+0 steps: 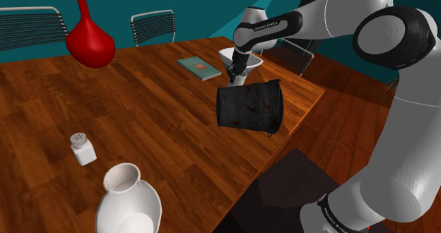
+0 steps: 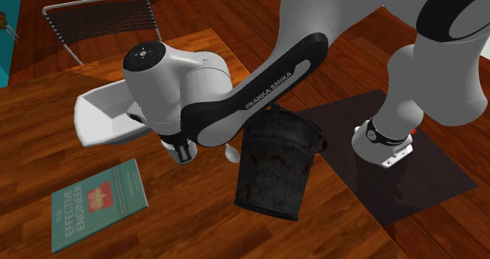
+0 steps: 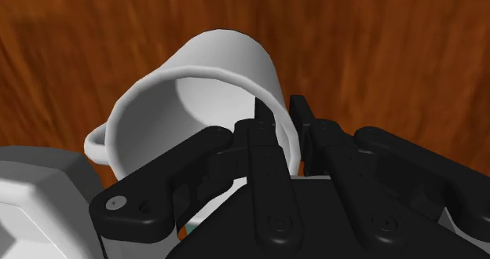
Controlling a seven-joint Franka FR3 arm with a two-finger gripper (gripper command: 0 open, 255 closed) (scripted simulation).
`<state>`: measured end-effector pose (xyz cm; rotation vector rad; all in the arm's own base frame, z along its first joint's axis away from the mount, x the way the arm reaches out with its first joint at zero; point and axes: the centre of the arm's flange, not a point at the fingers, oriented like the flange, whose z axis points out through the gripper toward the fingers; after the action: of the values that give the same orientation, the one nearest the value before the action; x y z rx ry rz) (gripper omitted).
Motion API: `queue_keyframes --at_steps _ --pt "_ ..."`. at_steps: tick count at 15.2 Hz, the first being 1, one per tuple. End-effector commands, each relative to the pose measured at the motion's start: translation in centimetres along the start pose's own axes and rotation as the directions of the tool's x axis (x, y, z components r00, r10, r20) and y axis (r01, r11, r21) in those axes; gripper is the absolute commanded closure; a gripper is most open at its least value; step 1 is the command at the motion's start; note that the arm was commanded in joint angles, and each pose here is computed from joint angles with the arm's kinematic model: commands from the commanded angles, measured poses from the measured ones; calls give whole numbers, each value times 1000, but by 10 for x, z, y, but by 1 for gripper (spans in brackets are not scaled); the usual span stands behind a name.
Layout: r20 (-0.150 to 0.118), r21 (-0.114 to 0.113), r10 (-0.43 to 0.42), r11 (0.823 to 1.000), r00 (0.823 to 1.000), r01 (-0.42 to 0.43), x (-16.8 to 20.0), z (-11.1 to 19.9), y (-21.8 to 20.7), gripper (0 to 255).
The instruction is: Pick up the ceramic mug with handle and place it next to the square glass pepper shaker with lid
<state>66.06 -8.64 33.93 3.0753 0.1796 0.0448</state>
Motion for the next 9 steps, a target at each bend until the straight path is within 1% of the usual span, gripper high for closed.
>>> queue_keyframes --at_steps 1,9 --pt "0 0 0 1000 1000 0 0 0 0 255" --pt "0 0 0 1000 1000 0 1 -42 3 255"
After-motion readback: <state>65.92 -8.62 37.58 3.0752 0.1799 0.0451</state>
